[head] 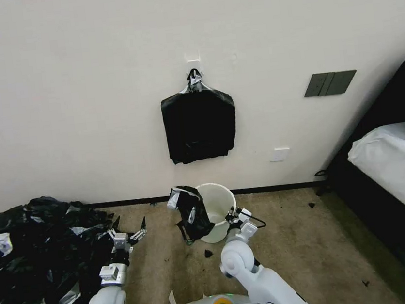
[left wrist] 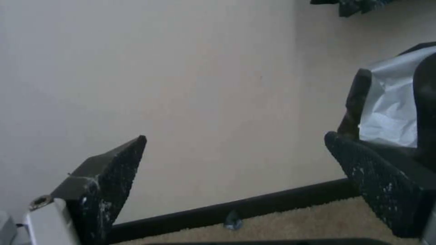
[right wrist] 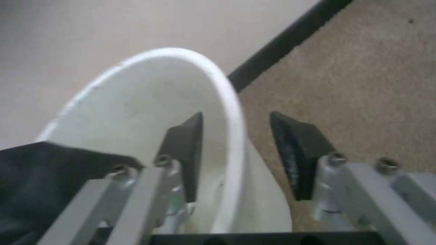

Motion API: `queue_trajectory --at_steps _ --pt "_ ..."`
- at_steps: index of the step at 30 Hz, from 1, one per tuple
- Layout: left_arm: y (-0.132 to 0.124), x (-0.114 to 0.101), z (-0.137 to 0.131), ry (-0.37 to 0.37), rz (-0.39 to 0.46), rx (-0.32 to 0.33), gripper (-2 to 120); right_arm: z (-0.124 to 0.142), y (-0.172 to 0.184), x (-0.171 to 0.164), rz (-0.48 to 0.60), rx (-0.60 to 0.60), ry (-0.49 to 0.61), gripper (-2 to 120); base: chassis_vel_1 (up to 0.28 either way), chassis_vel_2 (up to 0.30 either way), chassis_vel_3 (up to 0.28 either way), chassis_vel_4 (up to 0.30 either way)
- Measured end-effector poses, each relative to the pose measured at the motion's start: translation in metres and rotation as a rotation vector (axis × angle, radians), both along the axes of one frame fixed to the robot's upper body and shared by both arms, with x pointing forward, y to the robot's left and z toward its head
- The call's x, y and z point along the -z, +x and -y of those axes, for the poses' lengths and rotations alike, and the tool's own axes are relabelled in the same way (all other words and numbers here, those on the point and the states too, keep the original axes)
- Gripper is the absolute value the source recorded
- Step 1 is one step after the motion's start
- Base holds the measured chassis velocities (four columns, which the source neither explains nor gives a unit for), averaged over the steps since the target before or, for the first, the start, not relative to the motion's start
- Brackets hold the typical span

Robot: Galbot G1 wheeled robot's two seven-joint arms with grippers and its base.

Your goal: Place a trash bag onto the trash bin.

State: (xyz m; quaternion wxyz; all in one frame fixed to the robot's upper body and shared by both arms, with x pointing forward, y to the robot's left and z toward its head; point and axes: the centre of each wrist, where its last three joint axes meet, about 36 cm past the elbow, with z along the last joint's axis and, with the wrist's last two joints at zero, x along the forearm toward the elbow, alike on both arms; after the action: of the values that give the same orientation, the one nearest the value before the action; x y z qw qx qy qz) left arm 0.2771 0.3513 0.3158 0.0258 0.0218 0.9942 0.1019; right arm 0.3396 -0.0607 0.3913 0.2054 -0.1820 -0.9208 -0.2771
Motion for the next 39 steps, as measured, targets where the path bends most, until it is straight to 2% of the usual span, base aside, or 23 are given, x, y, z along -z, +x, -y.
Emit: queue_trajectory --at_steps 2,3,5,7,9,12,13,14,16,17,19,24,27,28,29,32,37,38,39 --pt "0.000 0.001 0.001 0.000 -0.003 0.000 100 0.005 -0.014 -0.018 0.073 -0.065 -0.032 51 0.000 0.000 0.000 0.000" --pt "0.000 0.001 0.001 0.000 -0.003 0.000 100 0.005 -0.014 -0.018 0.073 -0.065 -0.032 51 0.000 0.000 0.000 0.000" --pt "0.000 0.002 0.001 0.001 -0.005 0.000 100 0.014 -0.019 -0.023 0.176 -0.172 -0.098 61 0.000 0.000 0.000 0.000" --pt "0.000 0.002 0.001 0.002 -0.006 0.000 100 0.016 -0.019 -0.024 0.201 -0.213 -0.118 65 0.000 0.000 0.000 0.000" --pt "-0.002 0.003 0.002 0.005 -0.010 0.000 100 0.032 -0.019 -0.032 0.255 -0.411 -0.176 76 0.000 0.000 0.000 0.000" --pt "-0.004 0.003 0.002 0.008 -0.014 -0.001 100 0.052 -0.016 -0.041 0.266 -0.705 -0.232 88 0.000 0.000 0.000 0.000" --pt "-0.004 0.003 0.002 0.008 -0.014 -0.001 100 0.052 -0.016 -0.041 0.266 -0.705 -0.232 88 0.000 0.000 0.000 0.000" --pt "-0.004 0.004 0.001 0.010 -0.015 -0.002 100 0.057 -0.012 -0.043 0.267 -0.786 -0.253 93 0.000 0.000 0.000 0.000" --pt "-0.005 0.004 0.000 0.012 -0.017 -0.003 100 0.060 -0.004 -0.042 0.272 -0.870 -0.280 98 0.000 0.000 0.000 0.000" --pt "-0.005 0.004 0.000 0.012 -0.017 -0.003 100 0.060 -0.004 -0.042 0.272 -0.870 -0.280 98 0.000 0.000 0.000 0.000" --pt "-0.007 0.004 -0.001 0.017 -0.020 -0.004 100 0.054 0.015 -0.040 0.279 -0.947 -0.308 100 0.000 0.000 0.000 0.000" --pt "-0.007 0.003 0.000 0.019 -0.018 -0.006 100 0.023 0.039 -0.038 0.242 -0.943 -0.287 97 0.000 0.000 0.000 0.000" --pt "-0.007 0.002 0.000 0.019 -0.015 -0.006 100 0.008 0.048 -0.041 0.179 -0.914 -0.297 91 0.000 0.000 0.000 0.000" --pt "-0.007 0.002 0.000 0.020 -0.014 -0.008 100 0.003 0.052 -0.043 0.155 -0.896 -0.303 85 0.000 0.000 0.000 0.000" --pt "-0.007 0.002 0.000 0.020 -0.014 -0.008 100 0.003 0.052 -0.043 0.155 -0.896 -0.303 85 0.000 0.000 0.000 0.000" --pt "-0.007 0.002 0.000 0.019 -0.015 -0.009 100 0.003 0.057 -0.046 0.125 -0.882 -0.326 69 0.000 0.000 0.000 0.000" --pt "-0.005 0.004 0.005 0.013 -0.018 0.001 100 0.010 0.062 -0.050 0.088 -0.885 -0.351 56 0.000 0.000 0.000 0.000" --pt "-0.003 0.005 0.009 0.007 -0.021 0.010 100 0.013 0.064 -0.051 0.075 -0.889 -0.358 48 0.000 0.000 0.000 0.000" --pt "-0.003 0.005 0.009 0.007 -0.021 0.010 100 0.013 0.064 -0.051 0.075 -0.889 -0.358 48 0.000 0.000 0.000 0.000"
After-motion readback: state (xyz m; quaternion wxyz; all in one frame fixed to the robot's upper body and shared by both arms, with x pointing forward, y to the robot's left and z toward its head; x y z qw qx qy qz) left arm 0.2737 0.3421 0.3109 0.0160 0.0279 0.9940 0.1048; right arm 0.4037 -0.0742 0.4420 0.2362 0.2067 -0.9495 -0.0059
